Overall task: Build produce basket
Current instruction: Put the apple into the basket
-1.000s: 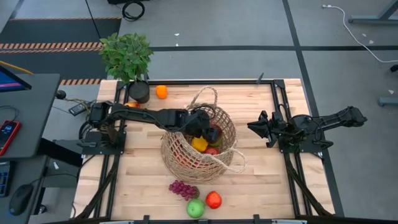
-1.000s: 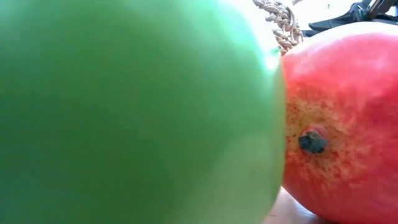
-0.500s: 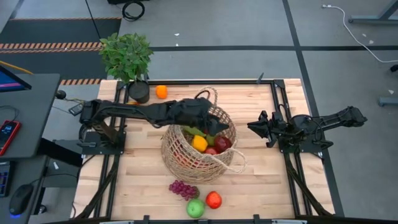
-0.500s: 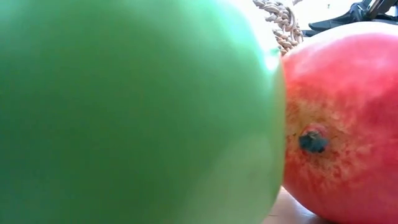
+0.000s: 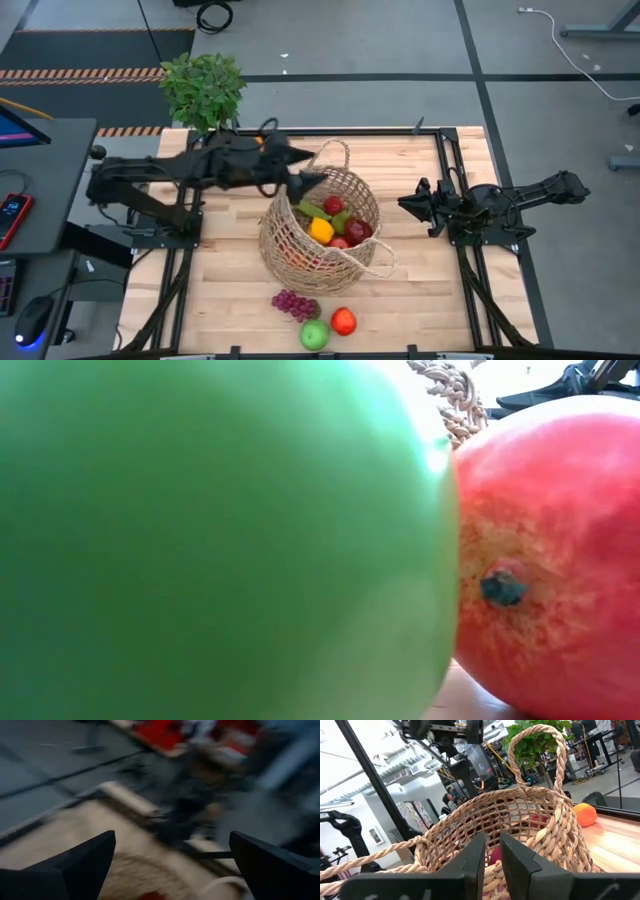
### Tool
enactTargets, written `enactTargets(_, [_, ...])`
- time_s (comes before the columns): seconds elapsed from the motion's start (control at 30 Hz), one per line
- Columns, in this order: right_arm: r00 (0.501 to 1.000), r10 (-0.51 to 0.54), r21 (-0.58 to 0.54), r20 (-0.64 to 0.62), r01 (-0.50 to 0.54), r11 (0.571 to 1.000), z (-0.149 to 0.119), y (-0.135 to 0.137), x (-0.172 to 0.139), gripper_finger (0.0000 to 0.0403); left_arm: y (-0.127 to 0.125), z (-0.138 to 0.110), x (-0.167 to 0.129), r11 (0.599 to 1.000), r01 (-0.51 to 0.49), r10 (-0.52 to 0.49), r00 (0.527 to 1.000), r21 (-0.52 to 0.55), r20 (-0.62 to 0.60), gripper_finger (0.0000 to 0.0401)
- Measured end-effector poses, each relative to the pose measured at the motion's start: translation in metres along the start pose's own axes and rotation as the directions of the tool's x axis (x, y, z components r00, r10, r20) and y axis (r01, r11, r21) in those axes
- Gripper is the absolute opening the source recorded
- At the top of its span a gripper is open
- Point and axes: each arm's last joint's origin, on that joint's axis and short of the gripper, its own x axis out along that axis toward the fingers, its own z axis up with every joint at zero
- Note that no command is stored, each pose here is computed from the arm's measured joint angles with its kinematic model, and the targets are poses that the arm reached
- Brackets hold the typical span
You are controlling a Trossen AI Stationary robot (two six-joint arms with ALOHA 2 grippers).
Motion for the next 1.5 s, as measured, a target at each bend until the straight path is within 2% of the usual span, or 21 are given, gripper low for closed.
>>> enactTargets(0.1, [1.0,0.0,0.0,0.001,0.0,1.0,0.0,0.0,0.0,0.0064,0.014,-0.004,-0.023,0.978,-0.207,0.208,0.976,0.025,-0.06,0.0398])
enactTargets(0.2, [1.0,0.0,0.0,0.0,0.0,1.0,0.0,0.0,0.0,0.0064,0.027,-0.014,-0.039,0.932,-0.362,0.36,0.921,0.012,-0.151,0.0398])
enactTargets(0.3, [1.0,0.0,0.0,0.0,0.0,1.0,0.0,0.0,0.0,0.0064,0.036,-0.024,-0.046,0.896,-0.444,0.433,0.865,0.016,-0.255,0.0398])
enactTargets(0.37, [1.0,0.0,0.0,0.0,0.0,1.0,0.0,0.0,0.0,0.0064,0.038,-0.031,-0.051,0.886,-0.461,0.45,0.83,0.047,-0.331,0.0398])
enactTargets(0.53, [1.0,0.0,0.0,0.0,0.0,1.0,0.0,0.0,0.0,0.0064,0.048,-0.047,-0.061,0.831,-0.533,0.536,0.693,0.159,-0.481,0.0398])
enactTargets(0.63, [1.0,0.0,0.0,-0.001,0.0,1.0,0.0,0.0,0.0,0.0064,0.05,-0.053,-0.07,0.812,-0.548,0.556,0.623,0.2,-0.55,0.0398])
enactTargets(0.73, [1.0,0.0,0.0,-0.001,0.0,1.0,0.0,0.0,0.0,0.0064,0.057,-0.057,-0.081,0.746,-0.63,0.612,0.519,0.217,-0.597,0.0396])
enactTargets(0.77, [1.0,0.0,0.0,-0.001,0.0,1.0,0.0,0.0,0.0,0.0064,0.06,-0.057,-0.085,0.725,-0.652,0.63,0.497,0.222,-0.597,0.0394])
enactTargets(0.83, [1.0,0.0,0.0,0.0,0.0,1.0,0.0,0.0,0.0,0.0064,0.064,-0.06,-0.091,0.7,-0.682,0.649,0.484,0.211,-0.587,0.0391])
enactTargets(0.9, [1.0,0.0,0.0,-0.001,0.0,1.0,0.0,0.0,0.0,0.0064,0.068,-0.066,-0.094,0.692,-0.698,0.645,0.483,0.186,-0.592,0.039])
enactTargets(1.03, [1.0,0.0,0.0,-0.001,0.0,1.0,0.0,0.0,0.0,0.0064,0.079,-0.089,-0.092,0.671,-0.718,0.634,0.428,0.184,-0.644,0.0389])
enactTargets(1.2, [1.0,0.0,0.0,-0.001,0.0,1.0,0.0,0.0,0.0,0.0064,0.094,-0.117,-0.092,0.684,-0.729,0.561,0.487,0.042,-0.669,0.0389])
enactTargets(1.33, [1.0,0.0,0.0,-0.001,0.0,1.0,0.0,0.0,0.0,0.0064,0.113,-0.133,-0.106,0.621,-0.783,0.574,0.492,-0.044,-0.655,0.0389])
enactTargets(1.5, [1.0,0.0,0.0,-0.001,0.0,1.0,0.0,0.0,0.0,0.0064,0.135,-0.146,-0.122,0.516,-0.846,0.64,0.486,-0.136,-0.595,0.0389])
